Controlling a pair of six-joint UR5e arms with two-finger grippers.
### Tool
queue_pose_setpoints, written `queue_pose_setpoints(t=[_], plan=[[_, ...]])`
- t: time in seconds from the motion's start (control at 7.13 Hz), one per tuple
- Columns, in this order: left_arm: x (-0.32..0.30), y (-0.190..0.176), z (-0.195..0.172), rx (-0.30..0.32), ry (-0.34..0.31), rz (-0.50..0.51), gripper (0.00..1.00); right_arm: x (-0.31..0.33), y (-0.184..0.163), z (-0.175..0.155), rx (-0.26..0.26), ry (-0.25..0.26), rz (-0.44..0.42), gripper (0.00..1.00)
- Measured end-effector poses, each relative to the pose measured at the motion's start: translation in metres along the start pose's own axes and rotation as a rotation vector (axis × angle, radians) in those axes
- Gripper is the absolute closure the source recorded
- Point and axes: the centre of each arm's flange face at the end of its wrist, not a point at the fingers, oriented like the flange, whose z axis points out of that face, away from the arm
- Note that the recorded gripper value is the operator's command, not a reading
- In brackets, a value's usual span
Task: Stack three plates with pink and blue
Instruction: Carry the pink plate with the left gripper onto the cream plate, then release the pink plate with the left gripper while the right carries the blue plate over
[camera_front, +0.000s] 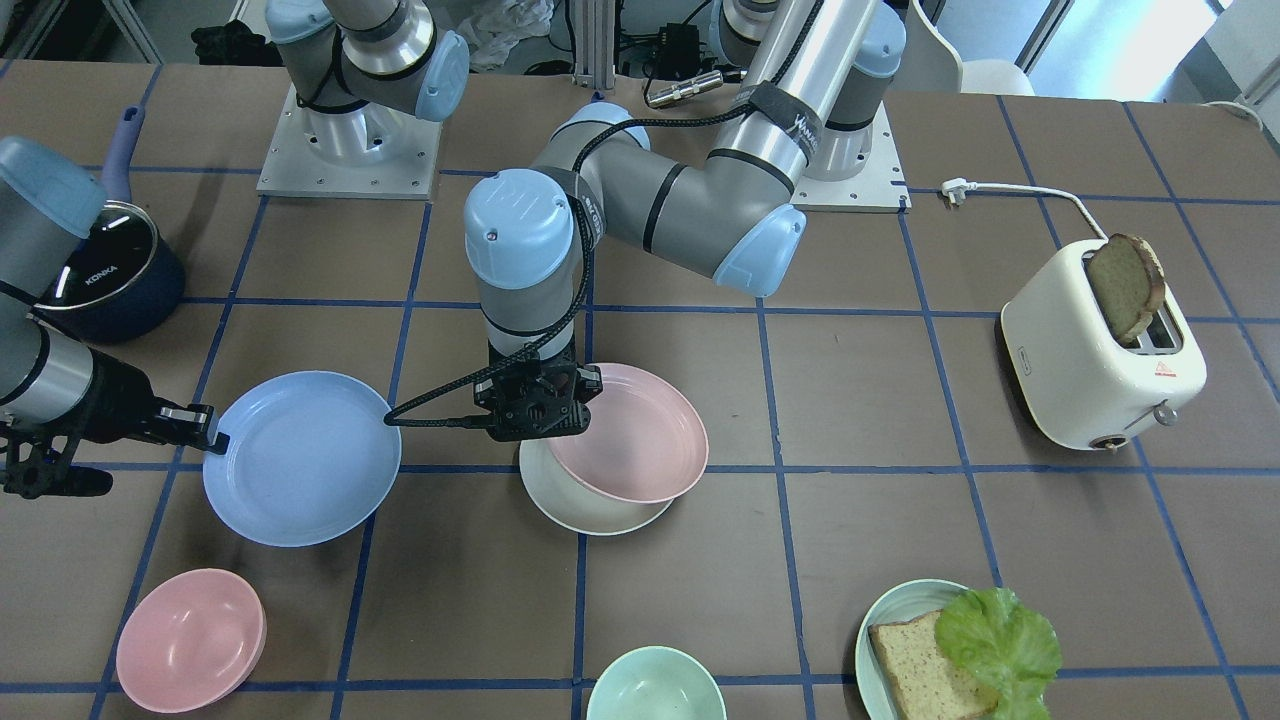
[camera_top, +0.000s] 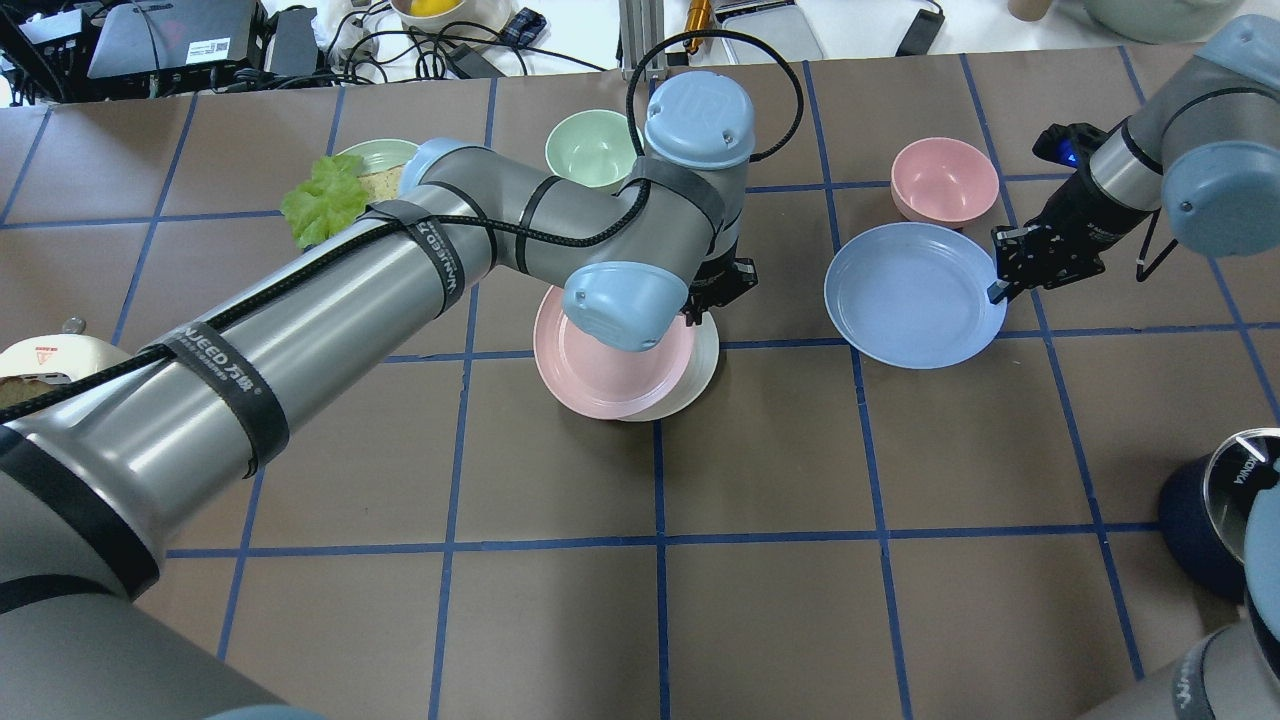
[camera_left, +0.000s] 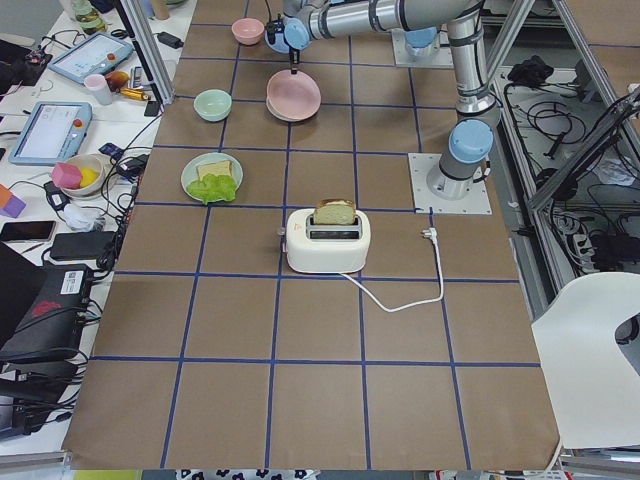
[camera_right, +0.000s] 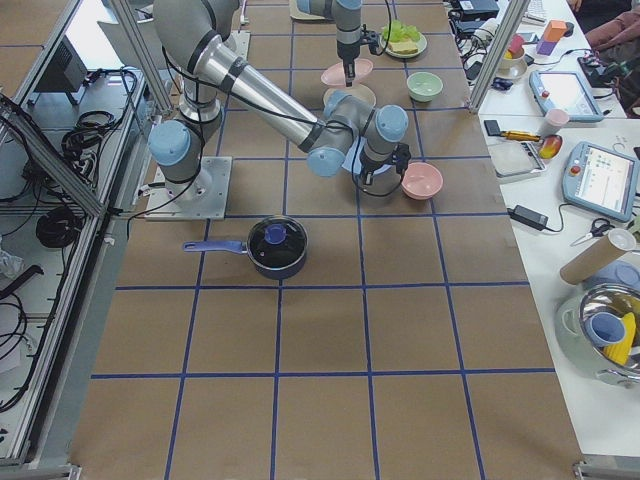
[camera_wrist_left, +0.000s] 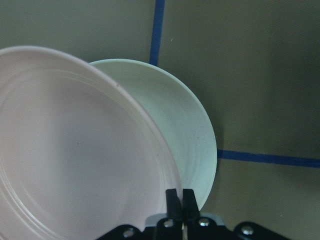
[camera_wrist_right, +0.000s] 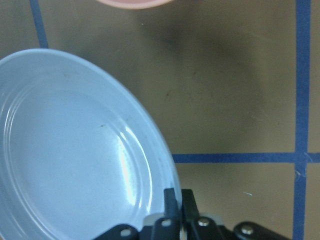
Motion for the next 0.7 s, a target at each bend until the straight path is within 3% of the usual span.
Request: queue_pose_setpoints(t=[0.14, 0.28, 0.7], plan=[[0.0063, 0.0022, 0.0061, -0.017, 0.007, -0.004, 1.0, 0.0, -0.0001, -0.0002, 0.0, 0.0, 0.0, 1.0], [0.0117, 0.005, 0.0103, -0.025, 0.01, -0.012, 0.01, 0.0, -0.0002, -0.0002, 0.0, 0.0, 0.0, 1.0], [0.0147, 0.0041, 0.009, -0.017, 0.016, -0.035, 0.0, 0.0, 0.0001, 0.0002, -0.001, 0.0, 0.0, 1.0]])
